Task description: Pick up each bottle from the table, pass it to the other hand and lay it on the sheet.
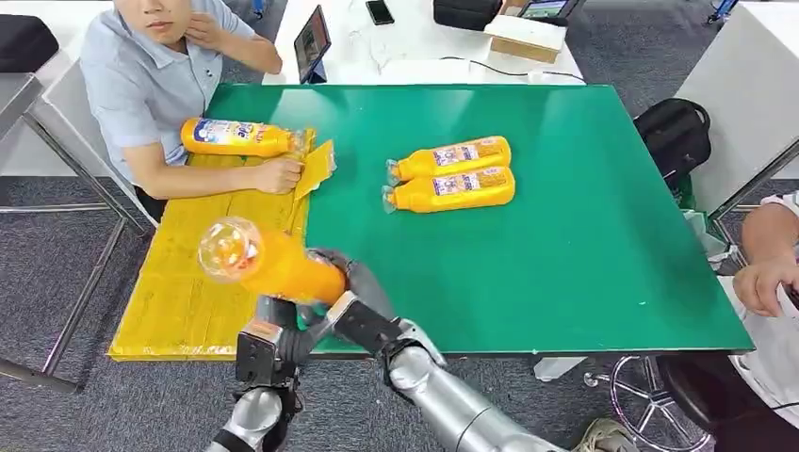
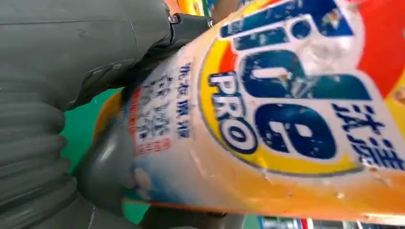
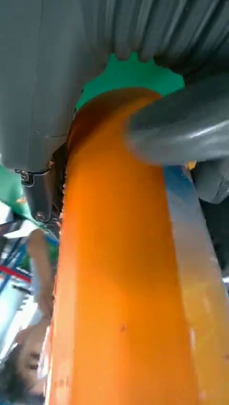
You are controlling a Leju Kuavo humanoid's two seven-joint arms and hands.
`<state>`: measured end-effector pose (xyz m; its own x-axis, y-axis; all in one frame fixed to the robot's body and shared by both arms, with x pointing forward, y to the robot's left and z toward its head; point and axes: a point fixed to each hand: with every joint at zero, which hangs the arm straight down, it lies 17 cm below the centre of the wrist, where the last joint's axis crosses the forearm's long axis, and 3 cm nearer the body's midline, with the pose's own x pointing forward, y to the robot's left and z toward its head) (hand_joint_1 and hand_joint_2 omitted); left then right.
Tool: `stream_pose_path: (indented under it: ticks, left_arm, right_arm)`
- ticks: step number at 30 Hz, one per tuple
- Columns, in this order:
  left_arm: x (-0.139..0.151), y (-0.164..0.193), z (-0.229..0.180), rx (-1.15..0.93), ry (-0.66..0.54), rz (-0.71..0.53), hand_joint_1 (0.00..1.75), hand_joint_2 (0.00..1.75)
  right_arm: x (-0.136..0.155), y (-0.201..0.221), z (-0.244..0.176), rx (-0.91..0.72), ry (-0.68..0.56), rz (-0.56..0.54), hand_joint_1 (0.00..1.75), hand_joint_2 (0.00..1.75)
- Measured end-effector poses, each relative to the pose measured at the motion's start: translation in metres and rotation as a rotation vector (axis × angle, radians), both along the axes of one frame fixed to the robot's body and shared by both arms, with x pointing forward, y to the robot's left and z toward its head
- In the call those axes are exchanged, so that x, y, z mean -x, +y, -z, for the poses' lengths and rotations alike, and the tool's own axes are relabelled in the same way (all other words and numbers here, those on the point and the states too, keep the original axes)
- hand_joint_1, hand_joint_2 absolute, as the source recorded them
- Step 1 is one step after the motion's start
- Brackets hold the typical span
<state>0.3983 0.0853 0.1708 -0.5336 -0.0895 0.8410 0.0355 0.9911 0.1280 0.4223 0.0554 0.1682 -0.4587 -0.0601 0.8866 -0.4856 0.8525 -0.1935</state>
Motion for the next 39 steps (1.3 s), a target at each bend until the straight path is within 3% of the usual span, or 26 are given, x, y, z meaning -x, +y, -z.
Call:
stream_pose_path:
  ticks: [17,18,19,20,22,29,30,34,39]
  left_arm:
    - [-0.002,0.012,-0.006,0.04,-0.003,-0.054,0.0,1.75]
    - [-0.002,0.013,-0.006,0.043,-0.001,-0.055,1.59,1.75]
    - [-0.002,0.013,-0.006,0.045,0.0,-0.054,1.75,1.75]
    - [-0.002,0.012,-0.006,0.057,0.007,-0.046,1.75,1.75]
    - [-0.003,0.012,-0.003,0.105,0.034,-0.012,1.75,1.75]
    - [-0.01,0.008,0.01,0.309,0.173,0.157,1.75,1.75]
    - [-0.011,0.007,0.011,0.322,0.184,0.168,1.75,1.75]
    - [-0.012,0.01,0.012,0.35,0.202,0.183,1.75,1.75]
    - [-0.02,0.021,0.017,0.332,0.222,0.159,1.75,1.75]
  right_arm:
    - [0.012,0.02,0.021,0.095,-0.005,-0.027,1.75,1.75]
    - [0.013,0.021,0.021,0.098,-0.007,-0.029,1.75,1.75]
    - [0.012,0.021,0.021,0.1,-0.008,-0.03,1.75,1.75]
    - [0.012,0.021,0.021,0.101,-0.009,-0.03,1.75,1.75]
    - [0.012,0.021,0.022,0.11,-0.013,-0.026,0.0,1.75]
    - [0.013,0.016,0.029,0.194,-0.094,0.043,0.0,1.75]
    - [0.014,0.016,0.029,0.201,-0.101,0.044,0.0,0.0]
    - [0.015,0.014,0.03,0.235,-0.145,0.073,0.0,0.0]
    - [0.018,0.007,0.025,0.318,-0.285,0.172,0.0,0.0]
